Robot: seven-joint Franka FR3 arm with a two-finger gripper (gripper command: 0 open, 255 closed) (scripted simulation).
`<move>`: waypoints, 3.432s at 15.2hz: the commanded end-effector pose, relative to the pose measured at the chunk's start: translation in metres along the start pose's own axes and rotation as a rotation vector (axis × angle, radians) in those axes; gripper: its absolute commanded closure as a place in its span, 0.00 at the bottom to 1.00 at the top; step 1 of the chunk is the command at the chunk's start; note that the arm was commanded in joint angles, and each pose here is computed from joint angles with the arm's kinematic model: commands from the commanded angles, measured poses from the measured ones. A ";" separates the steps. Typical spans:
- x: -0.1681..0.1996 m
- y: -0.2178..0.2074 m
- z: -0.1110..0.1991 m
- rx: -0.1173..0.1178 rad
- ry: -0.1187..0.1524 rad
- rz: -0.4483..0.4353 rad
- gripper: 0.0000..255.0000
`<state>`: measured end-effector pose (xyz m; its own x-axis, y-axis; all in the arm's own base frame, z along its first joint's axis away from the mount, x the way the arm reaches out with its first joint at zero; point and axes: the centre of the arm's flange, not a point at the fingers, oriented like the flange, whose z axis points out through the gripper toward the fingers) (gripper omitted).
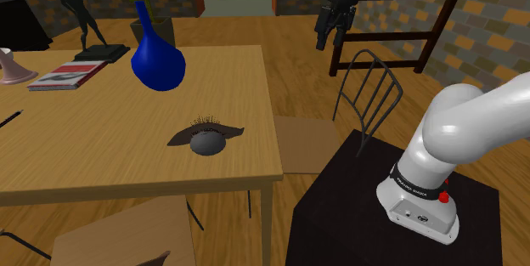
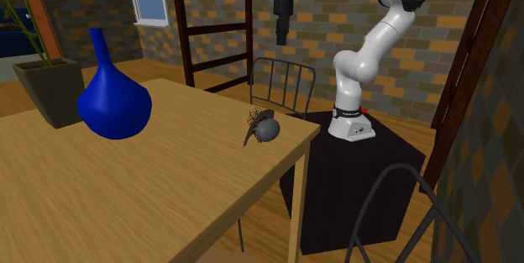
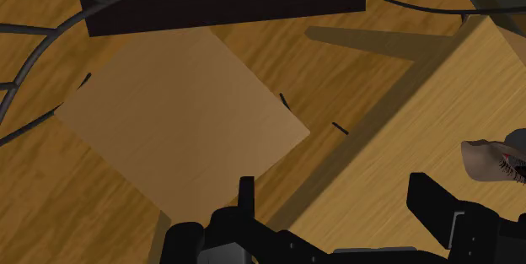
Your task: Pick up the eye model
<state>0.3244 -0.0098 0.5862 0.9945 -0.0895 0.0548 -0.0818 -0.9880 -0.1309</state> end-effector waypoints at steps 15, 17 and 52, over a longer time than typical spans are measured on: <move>0.087 -0.157 0.067 0.002 -0.090 -0.307 0.00; 0.095 -0.181 0.077 0.003 -0.103 -0.350 0.00; 0.115 -0.329 0.162 0.005 -0.180 -0.613 1.00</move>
<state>0.4775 0.3241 0.4698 0.8560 0.5148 -0.0462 0.5055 -0.8525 -0.1329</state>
